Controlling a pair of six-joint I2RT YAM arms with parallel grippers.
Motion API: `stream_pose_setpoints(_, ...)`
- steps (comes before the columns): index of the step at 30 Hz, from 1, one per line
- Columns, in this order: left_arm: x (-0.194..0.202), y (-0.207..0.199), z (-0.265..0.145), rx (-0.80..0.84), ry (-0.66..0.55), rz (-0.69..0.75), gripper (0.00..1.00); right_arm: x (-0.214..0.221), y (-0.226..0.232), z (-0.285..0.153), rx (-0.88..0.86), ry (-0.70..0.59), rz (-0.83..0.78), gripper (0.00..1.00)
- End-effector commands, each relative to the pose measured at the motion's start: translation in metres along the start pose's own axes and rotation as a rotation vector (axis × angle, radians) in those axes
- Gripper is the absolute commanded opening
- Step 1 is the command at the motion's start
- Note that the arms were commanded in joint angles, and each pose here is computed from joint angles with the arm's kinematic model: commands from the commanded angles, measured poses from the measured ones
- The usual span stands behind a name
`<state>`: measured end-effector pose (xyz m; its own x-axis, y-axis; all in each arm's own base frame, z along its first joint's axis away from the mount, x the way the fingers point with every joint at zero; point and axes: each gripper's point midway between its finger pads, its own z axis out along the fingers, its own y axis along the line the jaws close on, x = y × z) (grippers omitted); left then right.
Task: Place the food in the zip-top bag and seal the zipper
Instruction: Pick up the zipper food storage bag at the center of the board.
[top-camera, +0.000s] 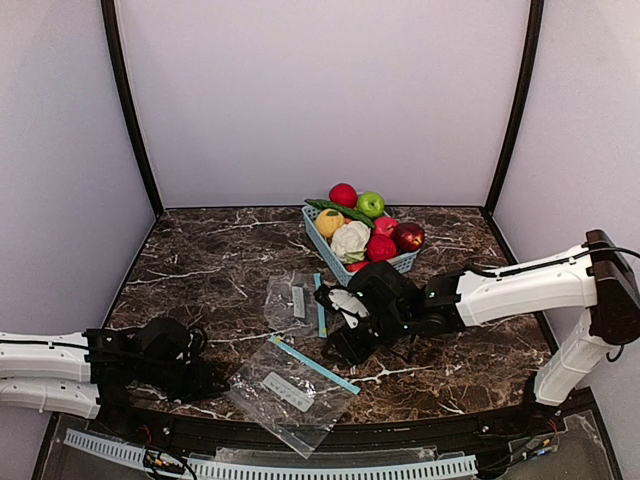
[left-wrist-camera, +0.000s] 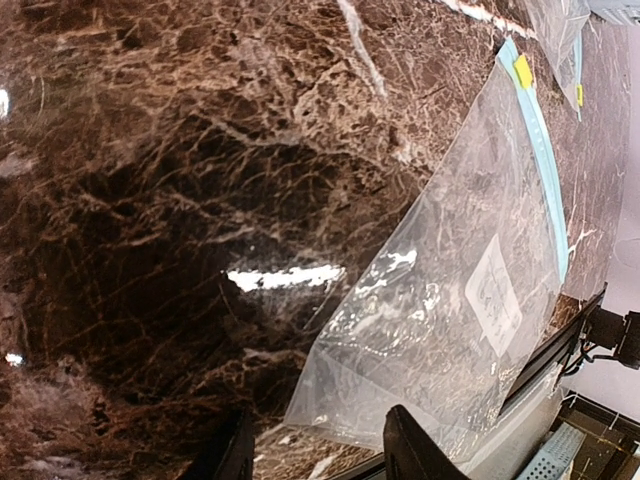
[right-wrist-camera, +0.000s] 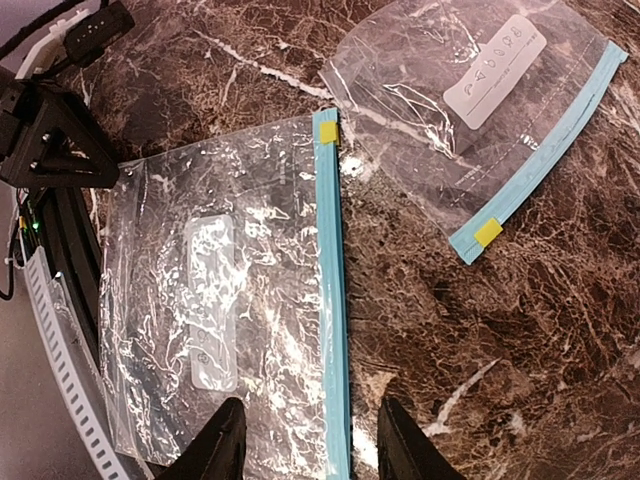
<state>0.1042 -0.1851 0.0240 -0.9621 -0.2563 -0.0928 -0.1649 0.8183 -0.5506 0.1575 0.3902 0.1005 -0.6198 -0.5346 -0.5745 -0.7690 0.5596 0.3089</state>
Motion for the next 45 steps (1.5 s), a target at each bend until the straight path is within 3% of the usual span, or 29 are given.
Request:
stream_pose_setpoints(1,0.003,0.005,0.006,-0.008,0.007,-0.005,0.45,-0.005,-0.001,-0.004,0.008,-0.034,0.003,0.43)
stream_pose_setpoints(5,0.001,0.005,0.009,-0.004,-0.003,-0.006,0.44,-0.006,-0.001,-0.005,0.01,-0.037,0.006,0.43)
stream_pose_setpoints(10,0.001,0.011,0.012,-0.013,-0.007,-0.022,0.33,-0.007,-0.002,-0.006,0.014,-0.041,0.006,0.43)
stream_pose_setpoints(17,0.0,0.018,0.014,-0.024,-0.025,-0.032,0.29,-0.008,-0.002,-0.007,0.016,-0.046,0.004,0.43)
stream_pose_setpoints(26,-0.009,0.004,0.01,0.015,-0.065,0.026,0.03,-0.011,-0.004,-0.014,0.028,-0.069,0.009,0.43)
stream_pose_setpoints(30,-0.018,-0.025,-0.006,0.109,-0.108,0.14,0.01,-0.014,-0.005,-0.023,0.031,-0.094,0.016,0.45)
stream_pose_setpoints(36,-0.019,-0.086,-0.046,0.256,-0.134,0.5,0.01,-0.021,-0.019,-0.042,0.0,-0.154,0.09,0.51)
stream_pose_setpoints(45,-0.017,-0.162,-0.09,0.382,-0.143,0.914,0.01,-0.031,-0.031,-0.072,-0.142,-0.273,0.179,0.67)
